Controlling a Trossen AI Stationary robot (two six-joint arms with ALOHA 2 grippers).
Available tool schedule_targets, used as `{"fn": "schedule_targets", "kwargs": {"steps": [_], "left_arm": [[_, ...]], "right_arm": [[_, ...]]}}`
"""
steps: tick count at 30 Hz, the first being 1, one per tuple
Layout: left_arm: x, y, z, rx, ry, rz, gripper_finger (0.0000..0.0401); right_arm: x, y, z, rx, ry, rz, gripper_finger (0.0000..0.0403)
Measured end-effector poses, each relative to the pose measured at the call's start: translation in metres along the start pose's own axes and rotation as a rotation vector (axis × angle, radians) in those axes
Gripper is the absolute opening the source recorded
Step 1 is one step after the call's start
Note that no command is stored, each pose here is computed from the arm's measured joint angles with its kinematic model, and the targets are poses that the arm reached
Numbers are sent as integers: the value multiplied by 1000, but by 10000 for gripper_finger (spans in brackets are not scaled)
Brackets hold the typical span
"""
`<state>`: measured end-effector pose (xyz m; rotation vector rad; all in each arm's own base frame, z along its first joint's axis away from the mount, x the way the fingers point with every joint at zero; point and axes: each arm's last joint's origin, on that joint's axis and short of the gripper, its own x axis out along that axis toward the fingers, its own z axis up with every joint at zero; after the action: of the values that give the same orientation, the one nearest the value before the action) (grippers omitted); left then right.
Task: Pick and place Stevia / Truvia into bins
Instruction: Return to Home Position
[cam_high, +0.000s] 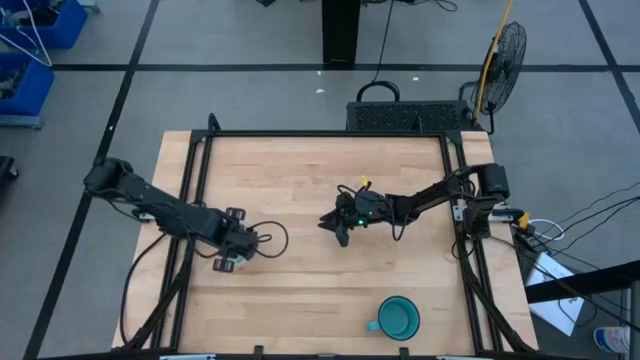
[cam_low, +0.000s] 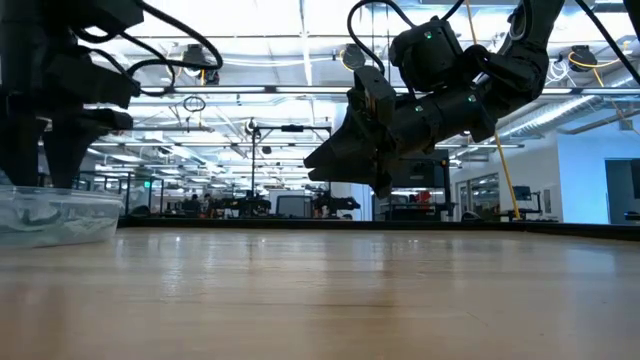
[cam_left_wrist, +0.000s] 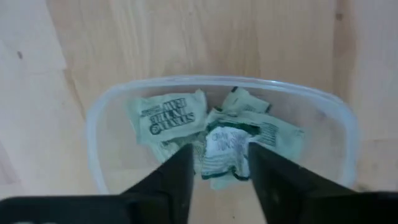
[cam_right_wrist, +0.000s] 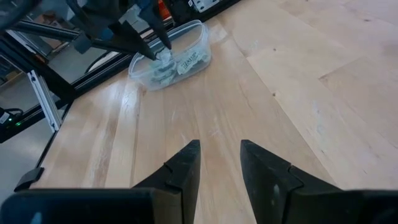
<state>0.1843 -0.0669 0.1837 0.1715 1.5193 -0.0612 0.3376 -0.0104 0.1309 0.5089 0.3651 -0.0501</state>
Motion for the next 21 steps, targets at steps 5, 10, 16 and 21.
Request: {"fn": "schedule_targets", "kwargs": {"steps": [5,10,16,21], "left_arm": [[-1,0,0,9,11,1,218],[-22,5,-3,44,88,-8,253],[-64,27,-20,-90,70,152,270],[-94,39,-51,-223,-107,156,263]], "right_arm": [[0,0,0,0,0,0,110],[-2,5,6,17,-35,63,110],[-21,26,32,-87,-60,274,110],[-56,44,59,-173,-95,301,110]]}}
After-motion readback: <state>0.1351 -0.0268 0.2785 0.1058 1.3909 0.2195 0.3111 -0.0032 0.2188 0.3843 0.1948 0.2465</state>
